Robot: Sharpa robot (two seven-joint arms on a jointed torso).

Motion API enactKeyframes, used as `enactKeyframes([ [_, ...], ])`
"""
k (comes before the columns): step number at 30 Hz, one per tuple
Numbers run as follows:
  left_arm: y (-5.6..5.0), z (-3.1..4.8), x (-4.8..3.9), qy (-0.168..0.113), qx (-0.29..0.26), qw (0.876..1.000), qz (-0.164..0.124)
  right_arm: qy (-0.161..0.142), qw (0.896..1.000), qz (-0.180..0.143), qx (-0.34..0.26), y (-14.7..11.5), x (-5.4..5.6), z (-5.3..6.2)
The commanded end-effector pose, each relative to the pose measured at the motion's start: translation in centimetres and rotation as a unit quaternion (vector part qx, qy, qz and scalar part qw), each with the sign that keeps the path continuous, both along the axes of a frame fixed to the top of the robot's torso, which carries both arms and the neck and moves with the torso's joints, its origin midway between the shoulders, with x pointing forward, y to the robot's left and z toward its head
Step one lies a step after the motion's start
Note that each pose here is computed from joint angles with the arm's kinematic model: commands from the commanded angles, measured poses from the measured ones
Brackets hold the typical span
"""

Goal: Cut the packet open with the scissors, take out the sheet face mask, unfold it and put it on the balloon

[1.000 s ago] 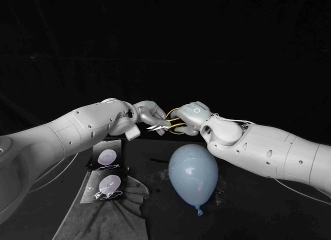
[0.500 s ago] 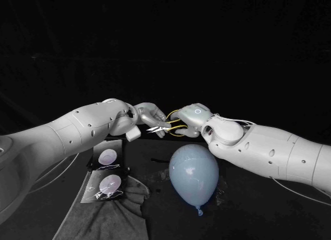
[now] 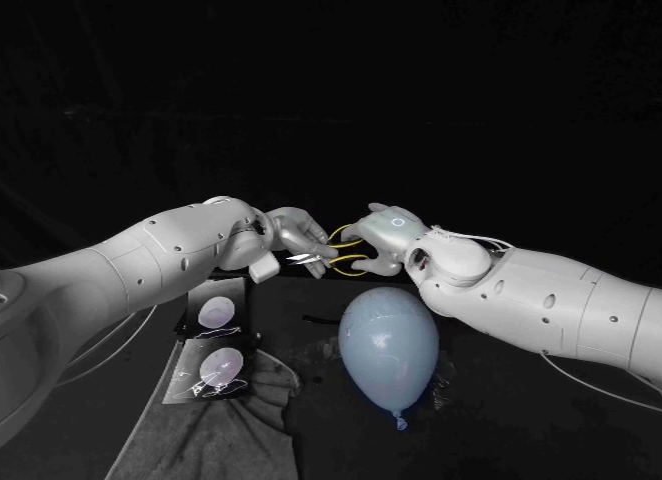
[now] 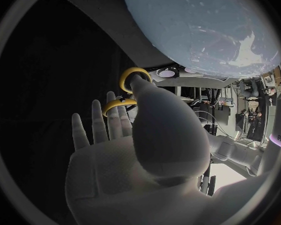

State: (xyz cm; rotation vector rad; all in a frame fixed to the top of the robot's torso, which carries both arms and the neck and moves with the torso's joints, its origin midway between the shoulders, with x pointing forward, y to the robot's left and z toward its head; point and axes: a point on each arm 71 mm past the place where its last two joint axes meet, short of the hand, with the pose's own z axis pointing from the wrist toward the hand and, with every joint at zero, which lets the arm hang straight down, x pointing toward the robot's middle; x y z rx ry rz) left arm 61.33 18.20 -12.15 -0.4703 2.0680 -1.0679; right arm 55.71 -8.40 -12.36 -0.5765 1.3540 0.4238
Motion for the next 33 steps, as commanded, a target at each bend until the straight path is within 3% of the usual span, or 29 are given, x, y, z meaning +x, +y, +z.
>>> enactKeyframes([
  [1, 0.2, -0.1, 0.03, 0.013, 0.004, 1.0, 0.013, 0.009, 1.0, 0.014, -0.002, 0.1, -0.1, 0.0],
  [8, 0.0, -0.37, -0.06, 0.029, 0.019, 0.999, 0.016, -0.013, 0.999, 0.021, -0.04, 0.5, -0.3, -0.1],
  [17, 0.0, -0.67, -0.03, 0.045, 0.041, 0.998, 0.034, -0.002, 0.999, 0.024, -0.043, 0.7, -0.5, -0.3],
  [27, 0.5, -0.71, 0.09, 0.048, 0.044, 0.997, 0.051, -0.002, 0.997, 0.067, 0.031, 0.4, -1.4, 0.5],
  [33, 1.1, -0.64, 0.19, 0.043, 0.041, 0.996, 0.063, -0.011, 0.987, 0.104, 0.123, -0.6, -2.0, 1.6],
])
